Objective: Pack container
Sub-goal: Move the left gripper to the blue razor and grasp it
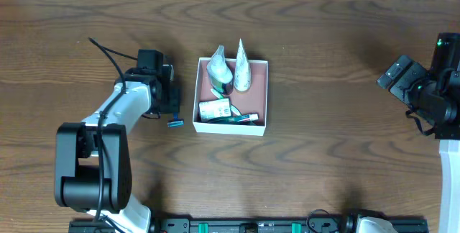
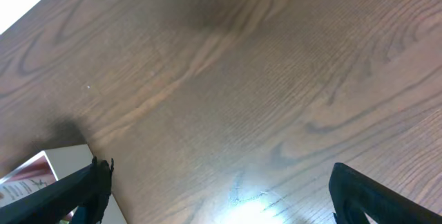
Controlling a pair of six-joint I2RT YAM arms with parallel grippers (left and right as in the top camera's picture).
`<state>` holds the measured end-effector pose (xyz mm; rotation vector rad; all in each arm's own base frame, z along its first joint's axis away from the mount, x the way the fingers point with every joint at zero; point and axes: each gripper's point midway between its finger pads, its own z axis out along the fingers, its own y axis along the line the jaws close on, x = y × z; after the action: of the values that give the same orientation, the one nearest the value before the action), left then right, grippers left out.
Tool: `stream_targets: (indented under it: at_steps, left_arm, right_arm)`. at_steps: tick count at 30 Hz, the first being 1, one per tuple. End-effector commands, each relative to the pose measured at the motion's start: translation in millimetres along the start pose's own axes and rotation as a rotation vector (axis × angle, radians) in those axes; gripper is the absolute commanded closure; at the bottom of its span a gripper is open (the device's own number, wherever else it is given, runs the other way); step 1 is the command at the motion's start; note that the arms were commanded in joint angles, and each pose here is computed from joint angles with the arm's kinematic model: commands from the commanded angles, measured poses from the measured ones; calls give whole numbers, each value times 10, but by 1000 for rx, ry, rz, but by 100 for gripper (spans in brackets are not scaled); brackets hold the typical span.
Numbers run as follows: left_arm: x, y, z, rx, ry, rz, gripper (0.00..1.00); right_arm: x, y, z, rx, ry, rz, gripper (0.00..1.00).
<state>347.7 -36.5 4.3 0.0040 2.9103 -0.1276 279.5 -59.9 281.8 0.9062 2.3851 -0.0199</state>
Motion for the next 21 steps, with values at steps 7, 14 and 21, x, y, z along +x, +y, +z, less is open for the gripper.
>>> stream_targets:
  at_steps: [7, 14, 21]
  left_arm:
    - [90, -96, 55, 7, 31, -52, 62]
    - [169, -24, 95, -31, 48, -54, 66]
    - [291, 2, 254, -39, 102, -61, 73]
  right_arm:
    - [-10, -24, -8, 5, -5, 17, 1]
    - [-10, -24, -8, 5, -5, 18, 1]
    - [-10, -24, -8, 5, -5, 18, 1]
